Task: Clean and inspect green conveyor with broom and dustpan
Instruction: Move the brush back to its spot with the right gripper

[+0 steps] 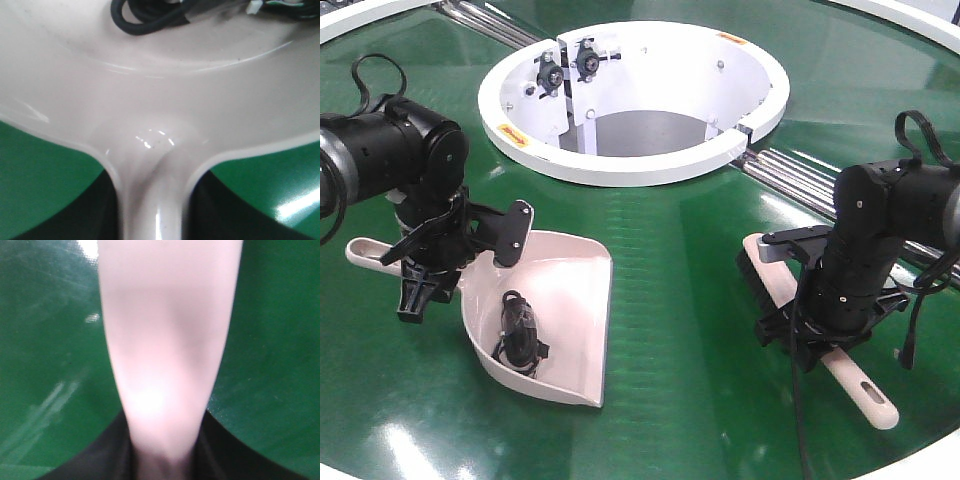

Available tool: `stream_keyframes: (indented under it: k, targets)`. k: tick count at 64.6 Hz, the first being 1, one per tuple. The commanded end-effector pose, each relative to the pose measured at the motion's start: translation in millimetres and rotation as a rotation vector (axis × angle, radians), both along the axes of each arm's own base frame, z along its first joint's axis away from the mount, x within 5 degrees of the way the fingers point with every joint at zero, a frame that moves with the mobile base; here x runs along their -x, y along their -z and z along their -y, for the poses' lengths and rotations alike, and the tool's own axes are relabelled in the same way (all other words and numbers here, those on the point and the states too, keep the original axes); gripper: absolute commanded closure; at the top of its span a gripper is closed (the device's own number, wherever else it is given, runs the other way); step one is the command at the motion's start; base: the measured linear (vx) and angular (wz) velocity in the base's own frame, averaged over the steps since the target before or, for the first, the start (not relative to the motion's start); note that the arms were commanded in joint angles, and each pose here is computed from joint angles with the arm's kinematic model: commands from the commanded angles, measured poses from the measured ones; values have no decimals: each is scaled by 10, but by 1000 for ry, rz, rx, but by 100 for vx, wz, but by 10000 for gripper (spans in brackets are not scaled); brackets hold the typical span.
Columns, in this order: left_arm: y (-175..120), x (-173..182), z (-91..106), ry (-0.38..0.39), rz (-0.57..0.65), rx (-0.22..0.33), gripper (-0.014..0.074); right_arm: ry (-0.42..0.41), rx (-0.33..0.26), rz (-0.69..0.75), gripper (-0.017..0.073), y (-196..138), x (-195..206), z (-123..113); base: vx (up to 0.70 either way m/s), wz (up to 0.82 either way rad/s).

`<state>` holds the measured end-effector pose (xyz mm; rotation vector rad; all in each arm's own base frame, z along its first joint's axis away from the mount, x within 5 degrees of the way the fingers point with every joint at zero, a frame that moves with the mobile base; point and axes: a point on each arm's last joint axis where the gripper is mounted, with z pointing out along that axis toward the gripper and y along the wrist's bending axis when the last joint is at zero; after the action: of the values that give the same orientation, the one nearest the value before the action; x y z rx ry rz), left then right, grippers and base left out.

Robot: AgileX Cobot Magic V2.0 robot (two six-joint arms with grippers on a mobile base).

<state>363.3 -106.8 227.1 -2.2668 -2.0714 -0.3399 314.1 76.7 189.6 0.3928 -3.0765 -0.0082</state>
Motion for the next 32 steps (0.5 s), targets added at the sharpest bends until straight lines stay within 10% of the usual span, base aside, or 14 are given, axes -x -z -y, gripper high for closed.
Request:
stream_keyframes:
  k: [1,32]
  targets:
    - [-218,55,49,10,37,35,592,-2,-16,64,564,-209,1,20,0,0]
    - [-212,106,47,-70,-30,120,424,-1,-14,57,564,-208,7,22,0,0]
